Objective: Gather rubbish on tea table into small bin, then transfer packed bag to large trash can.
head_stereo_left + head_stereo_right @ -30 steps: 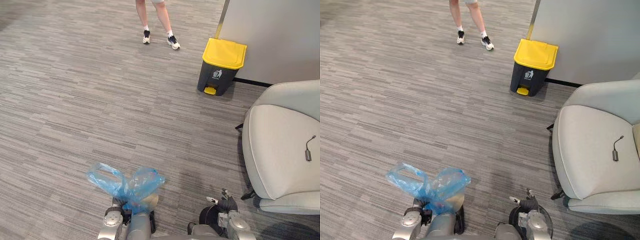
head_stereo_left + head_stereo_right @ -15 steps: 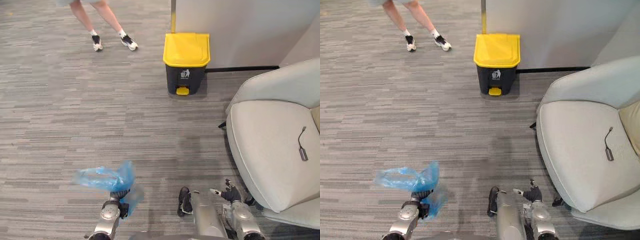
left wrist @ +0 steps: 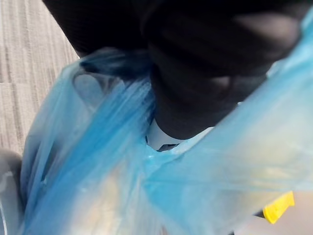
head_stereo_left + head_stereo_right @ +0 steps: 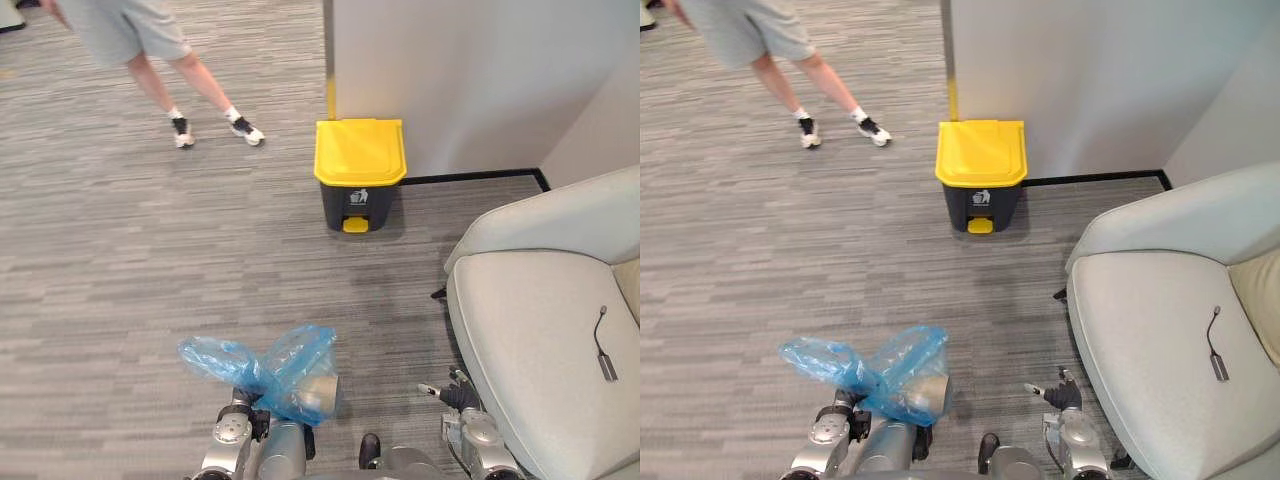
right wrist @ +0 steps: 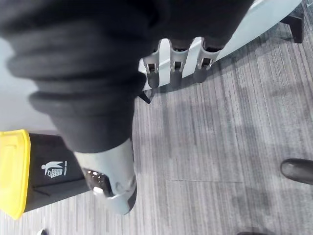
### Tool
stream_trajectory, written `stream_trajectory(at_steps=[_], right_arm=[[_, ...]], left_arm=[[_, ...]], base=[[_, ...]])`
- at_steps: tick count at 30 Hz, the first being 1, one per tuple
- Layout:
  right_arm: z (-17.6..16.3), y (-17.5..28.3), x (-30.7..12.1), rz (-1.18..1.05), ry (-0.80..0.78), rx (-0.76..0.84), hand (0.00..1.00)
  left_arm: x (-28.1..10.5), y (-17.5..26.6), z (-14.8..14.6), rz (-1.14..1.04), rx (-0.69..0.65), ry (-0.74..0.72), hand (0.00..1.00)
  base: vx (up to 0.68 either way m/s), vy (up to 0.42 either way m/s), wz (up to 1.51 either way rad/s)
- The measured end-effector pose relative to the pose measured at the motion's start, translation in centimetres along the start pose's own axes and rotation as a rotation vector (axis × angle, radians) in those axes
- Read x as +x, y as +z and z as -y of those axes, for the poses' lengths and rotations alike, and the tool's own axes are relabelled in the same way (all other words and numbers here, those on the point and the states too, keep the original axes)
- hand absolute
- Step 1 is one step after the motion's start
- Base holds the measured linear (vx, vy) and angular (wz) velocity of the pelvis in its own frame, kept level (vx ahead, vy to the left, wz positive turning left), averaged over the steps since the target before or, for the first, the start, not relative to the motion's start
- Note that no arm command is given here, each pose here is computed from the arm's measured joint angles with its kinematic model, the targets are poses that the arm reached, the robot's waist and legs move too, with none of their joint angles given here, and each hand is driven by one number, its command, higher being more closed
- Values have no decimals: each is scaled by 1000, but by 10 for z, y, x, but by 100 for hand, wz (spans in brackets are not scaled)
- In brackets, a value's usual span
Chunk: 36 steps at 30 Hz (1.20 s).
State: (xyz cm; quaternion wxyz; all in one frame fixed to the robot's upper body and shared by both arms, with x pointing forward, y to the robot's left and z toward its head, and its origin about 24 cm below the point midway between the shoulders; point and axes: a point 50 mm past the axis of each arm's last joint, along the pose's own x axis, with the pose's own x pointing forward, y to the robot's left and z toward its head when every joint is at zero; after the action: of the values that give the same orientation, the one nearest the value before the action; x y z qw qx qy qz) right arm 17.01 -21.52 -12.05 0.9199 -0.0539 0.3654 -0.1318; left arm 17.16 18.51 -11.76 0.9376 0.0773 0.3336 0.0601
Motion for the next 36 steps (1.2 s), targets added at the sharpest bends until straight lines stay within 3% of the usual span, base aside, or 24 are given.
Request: stream_trajectory(at_steps=[7,14,24,36], right_arm=[[-12,-14,-7,-38,40,-8,0],[-16,-10,-6,-23,69,-37,0],[1,-27,-9,-84,15,-8,0],[-3,-20,-6,-72,8,9,0]], left_arm=[[-3,-8,-6,-24,25,6,100],[-2,-8,-23,-25,34,47,100],[-2,-6,10,-33,-40,-16,100],[0,-5,2,-31,-19,-5,100]], base=[[411,182,-13],[430,-78,26],[350,-111,21],[242,138,-21]])
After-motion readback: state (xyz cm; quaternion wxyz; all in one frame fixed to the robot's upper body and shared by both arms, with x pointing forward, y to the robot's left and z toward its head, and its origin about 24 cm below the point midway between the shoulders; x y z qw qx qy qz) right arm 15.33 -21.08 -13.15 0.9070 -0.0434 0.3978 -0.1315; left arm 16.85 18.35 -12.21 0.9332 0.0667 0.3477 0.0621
